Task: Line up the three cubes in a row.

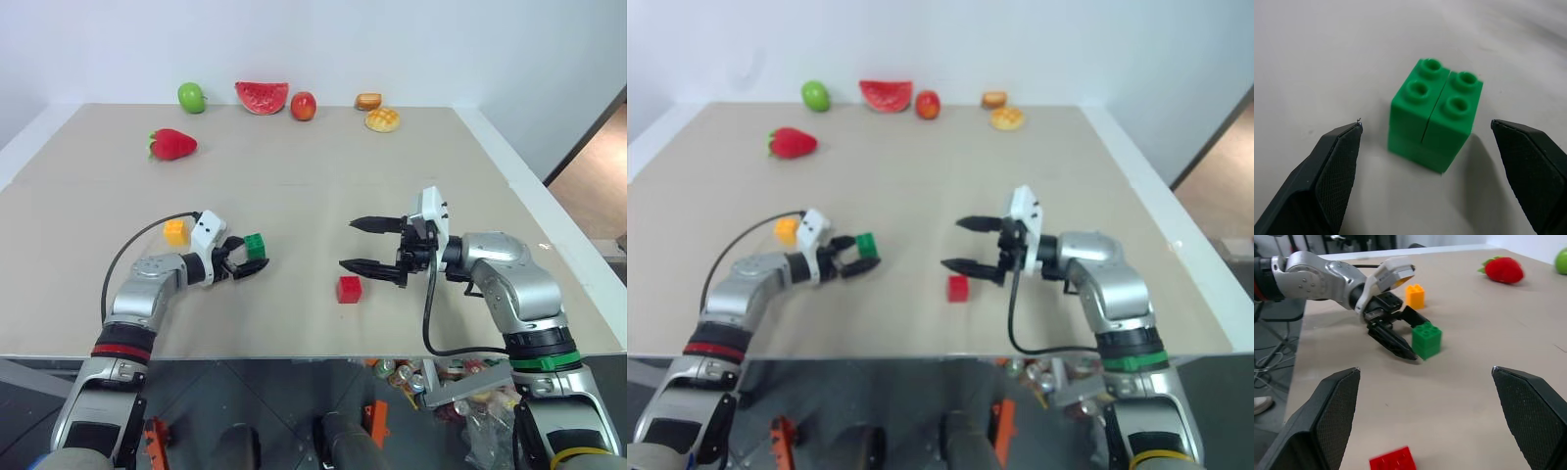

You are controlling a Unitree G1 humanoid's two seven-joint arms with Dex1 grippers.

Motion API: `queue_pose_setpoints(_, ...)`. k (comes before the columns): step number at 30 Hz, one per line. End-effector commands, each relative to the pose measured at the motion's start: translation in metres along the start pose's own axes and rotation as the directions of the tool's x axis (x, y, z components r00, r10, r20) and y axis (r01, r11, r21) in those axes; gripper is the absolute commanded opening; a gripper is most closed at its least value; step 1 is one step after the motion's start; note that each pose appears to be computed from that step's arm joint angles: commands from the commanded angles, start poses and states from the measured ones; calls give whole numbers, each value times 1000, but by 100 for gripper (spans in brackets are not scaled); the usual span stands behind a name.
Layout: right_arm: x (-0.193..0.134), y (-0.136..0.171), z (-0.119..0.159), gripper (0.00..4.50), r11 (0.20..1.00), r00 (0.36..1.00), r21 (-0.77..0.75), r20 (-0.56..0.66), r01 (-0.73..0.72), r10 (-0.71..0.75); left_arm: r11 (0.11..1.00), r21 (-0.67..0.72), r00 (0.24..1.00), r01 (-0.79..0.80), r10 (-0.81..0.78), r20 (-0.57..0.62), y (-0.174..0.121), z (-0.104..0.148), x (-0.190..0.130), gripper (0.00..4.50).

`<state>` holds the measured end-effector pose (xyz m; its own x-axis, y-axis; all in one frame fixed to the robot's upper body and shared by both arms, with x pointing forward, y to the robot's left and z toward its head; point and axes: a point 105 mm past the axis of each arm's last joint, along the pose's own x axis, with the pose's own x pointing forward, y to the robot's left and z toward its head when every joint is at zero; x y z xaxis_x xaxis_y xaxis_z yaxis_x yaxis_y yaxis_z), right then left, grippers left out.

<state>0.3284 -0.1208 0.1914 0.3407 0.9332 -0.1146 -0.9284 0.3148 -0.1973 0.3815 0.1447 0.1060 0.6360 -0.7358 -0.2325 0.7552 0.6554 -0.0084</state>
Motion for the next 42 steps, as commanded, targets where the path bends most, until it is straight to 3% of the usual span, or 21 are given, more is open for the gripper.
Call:
queue_pose_setpoints(1, -11, -5, 12, 448, 999, 998, -31, 37, 43, -41, 999, 29, 1000, 19, -20, 22, 0, 11, 3, 436)
queue_pose_setpoints(9, -12, -6, 10, 448, 998, 998, -36, 36, 60, -59, 998, 33, 999, 47, -48, 25, -2, 12, 3, 436)
queue_pose_setpoints(12, -12, -6, 9, 450, 997, 998, -37, 34, 62, -61, 998, 37, 999, 43, -44, 26, 1, 13, 0, 359)
queue_pose_setpoints(18, -9, -8, 10, 450, 998, 998, -41, 33, 57, -56, 998, 38, 999, 45, -47, 29, 4, 16, -5, 145)
queue_pose_setpoints(19, -8, -8, 10, 450, 998, 998, -41, 32, 56, -55, 998, 38, 998, 48, -49, 29, 4, 17, -6, 129)
queue_pose_setpoints(27, -5, -9, 8, 450, 998, 999, -49, 30, 45, -43, 993, 88, 997, 78, -79, 5, -1, 19, -8, 130)
queue_pose_setpoints(31, -9, -7, 9, 450, 999, 999, -46, 24, 27, -26, 959, 197, 979, 205, -204, -28, -23, 20, -8, 130)
queue_pose_setpoints(36, -29, 2, -3, 450, 999, 997, -28, -64, -35, 33, 855, 328, 915, 402, -367, -165, -49, 2, -13, 130)
queue_pose_setpoints(42, -59, -10, -24, 450, 999, 987, 16, -156, 35, -32, 810, 350, 882, 470, -442, -162, -64, 2, 2, 130)
